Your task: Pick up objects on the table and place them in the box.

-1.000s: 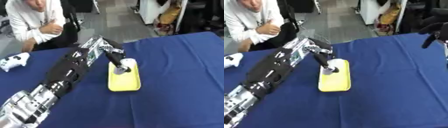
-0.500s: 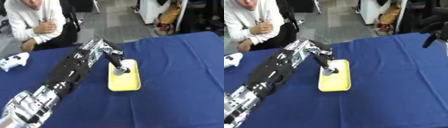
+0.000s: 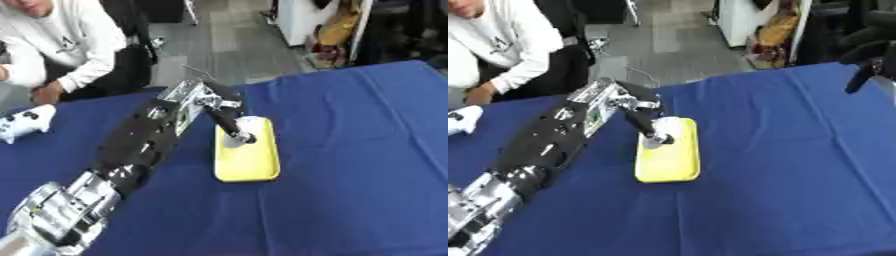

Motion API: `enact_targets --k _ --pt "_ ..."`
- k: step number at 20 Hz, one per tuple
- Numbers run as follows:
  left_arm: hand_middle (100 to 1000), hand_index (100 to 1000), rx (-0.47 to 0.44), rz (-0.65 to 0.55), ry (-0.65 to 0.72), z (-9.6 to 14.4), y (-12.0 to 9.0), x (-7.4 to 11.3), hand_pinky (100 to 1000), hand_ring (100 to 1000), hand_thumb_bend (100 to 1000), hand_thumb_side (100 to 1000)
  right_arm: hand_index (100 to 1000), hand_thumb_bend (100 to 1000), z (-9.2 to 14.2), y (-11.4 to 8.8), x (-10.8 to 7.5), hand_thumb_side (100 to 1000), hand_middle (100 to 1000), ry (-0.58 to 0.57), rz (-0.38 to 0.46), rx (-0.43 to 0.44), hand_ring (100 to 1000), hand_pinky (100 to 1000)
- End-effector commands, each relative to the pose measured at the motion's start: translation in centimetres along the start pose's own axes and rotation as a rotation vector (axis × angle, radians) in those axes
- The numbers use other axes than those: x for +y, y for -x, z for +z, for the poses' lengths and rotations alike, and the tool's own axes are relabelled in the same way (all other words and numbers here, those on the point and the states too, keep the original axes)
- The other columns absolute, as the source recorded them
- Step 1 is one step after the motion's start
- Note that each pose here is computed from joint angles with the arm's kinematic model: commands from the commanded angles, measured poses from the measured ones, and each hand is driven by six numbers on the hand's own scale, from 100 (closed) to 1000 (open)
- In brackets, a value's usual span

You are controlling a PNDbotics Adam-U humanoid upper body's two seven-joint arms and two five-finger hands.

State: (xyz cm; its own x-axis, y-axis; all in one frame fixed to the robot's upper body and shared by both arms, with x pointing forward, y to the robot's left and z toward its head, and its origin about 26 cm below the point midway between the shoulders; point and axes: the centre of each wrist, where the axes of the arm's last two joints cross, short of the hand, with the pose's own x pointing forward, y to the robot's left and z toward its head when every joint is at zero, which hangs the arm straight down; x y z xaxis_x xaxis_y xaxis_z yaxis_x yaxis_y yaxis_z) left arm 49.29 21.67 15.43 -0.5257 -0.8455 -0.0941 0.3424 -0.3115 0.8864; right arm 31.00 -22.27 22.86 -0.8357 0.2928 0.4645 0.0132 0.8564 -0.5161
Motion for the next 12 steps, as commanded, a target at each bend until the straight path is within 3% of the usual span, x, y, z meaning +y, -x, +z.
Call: enact_targets --k 1,2,3,4,5,6,12 --pt "389 631 0.015 -0.002 -0.093 0.47 0.57 1.33 392 313 100 957 827 100 -0.64 -0.67 -0.23 866 641 0.005 -0.002 -0.036 587 372" --pt "538 732 0.013 0.002 -0.105 0.41 0.63 1.21 484 485 153 1000 827 100 -0.64 -0.67 -0.23 866 641 0.005 -0.002 -0.036 587 373" --pt "538 732 0.008 0.006 -0.116 0.37 0.68 1.1 484 485 153 1000 827 100 -0.64 -0.67 -0.23 866 641 0.005 -0.002 -0.036 587 373" --pt "706 823 0.005 0.008 -0.123 0.34 0.75 1.02 595 656 219 1000 827 100 -0.65 -0.67 -0.24 866 641 0.005 -0.002 -0.036 587 373" --pt "706 823 0.003 0.008 -0.13 0.33 0.81 0.97 595 656 219 1000 827 100 -0.65 -0.67 -0.24 866 641 0.005 -0.002 -0.036 587 373" --pt "813 901 0.0 0.007 -0.136 0.32 0.86 0.93 680 783 277 1000 826 100 -0.65 -0.67 -0.24 866 641 0.005 -0.002 -0.036 587 373" --pt "868 932 -0.002 0.001 -0.173 0.33 1.07 0.85 747 853 331 1000 826 100 -0.66 -0.68 -0.26 866 641 0.006 -0.002 -0.037 587 373"
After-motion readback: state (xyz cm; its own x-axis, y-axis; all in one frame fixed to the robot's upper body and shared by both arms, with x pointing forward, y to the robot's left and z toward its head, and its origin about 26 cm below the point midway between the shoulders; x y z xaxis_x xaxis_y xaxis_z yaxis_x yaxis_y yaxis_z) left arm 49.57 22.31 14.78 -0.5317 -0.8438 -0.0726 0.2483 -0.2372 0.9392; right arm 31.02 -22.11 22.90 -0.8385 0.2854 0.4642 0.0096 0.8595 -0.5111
